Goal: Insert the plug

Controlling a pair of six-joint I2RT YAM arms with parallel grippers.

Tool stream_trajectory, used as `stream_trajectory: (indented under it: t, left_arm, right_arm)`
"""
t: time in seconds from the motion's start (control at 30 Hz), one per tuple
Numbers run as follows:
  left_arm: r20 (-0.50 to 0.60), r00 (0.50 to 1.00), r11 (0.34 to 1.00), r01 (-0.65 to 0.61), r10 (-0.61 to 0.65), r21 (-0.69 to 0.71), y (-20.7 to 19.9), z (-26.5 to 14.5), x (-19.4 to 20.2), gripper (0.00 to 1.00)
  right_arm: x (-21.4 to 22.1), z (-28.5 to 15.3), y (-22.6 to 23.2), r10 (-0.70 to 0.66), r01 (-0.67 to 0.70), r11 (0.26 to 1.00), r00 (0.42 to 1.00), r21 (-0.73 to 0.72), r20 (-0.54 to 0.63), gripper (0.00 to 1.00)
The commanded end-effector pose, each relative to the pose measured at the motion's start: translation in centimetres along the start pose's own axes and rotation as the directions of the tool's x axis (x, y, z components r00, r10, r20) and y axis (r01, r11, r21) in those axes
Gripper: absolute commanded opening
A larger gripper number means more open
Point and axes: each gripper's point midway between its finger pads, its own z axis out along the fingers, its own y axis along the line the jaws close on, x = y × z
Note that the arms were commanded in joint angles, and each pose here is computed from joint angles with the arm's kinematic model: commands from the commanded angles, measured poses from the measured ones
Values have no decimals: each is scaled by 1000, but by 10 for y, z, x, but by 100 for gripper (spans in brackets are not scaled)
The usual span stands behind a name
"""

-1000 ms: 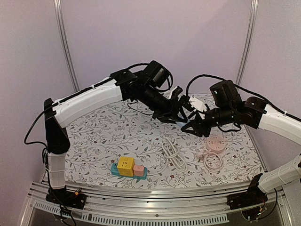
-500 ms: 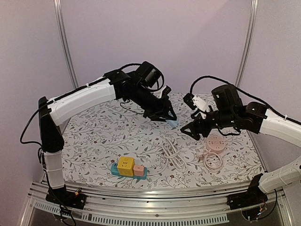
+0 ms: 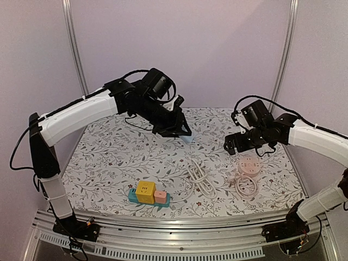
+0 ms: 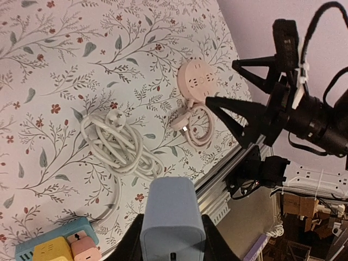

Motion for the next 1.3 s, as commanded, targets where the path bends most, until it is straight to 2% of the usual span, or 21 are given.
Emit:
stream_trajectory:
  t: [0.0,0.2,0.4,0.6,0.8,1.03,1.1,1.27]
  left_arm:
    - [34,999,1000,15,-15,-21,8,-12,-4,0]
    - [35,999,999,19,-18,-30,11,-14,-1,0]
    - [31,999,999,18,-17,-33,12,-15,1,0]
    - [24,1000,999,17,-16,-41,15,-16,4,0]
    - [15,1000,999,20,-19,-47,18,-13,6,0]
    - [6,1000,999,18,-18,-42,16,-8,5,0]
    - [4,1000,999,18,-18,-42,16,-7,4,0]
    - [-2,1000,999,16,-16,-41,17,-3,4,0]
  right_arm:
    - [39,23,-54,274,-247,957,941,154,-197,99]
    - [62,37,-96,484,-435,870,843,233,-235,99]
    - [88,50,-130,600,-541,799,748,262,-284,99]
    - [117,60,-143,641,-576,768,688,281,-341,99]
    - [128,69,-125,622,-602,774,667,194,-410,98]
    - [138,75,-112,616,-629,763,636,149,-464,83]
    - [139,76,-109,613,-635,760,633,136,-472,73]
    - [142,78,-99,608,-657,748,615,100,-502,62]
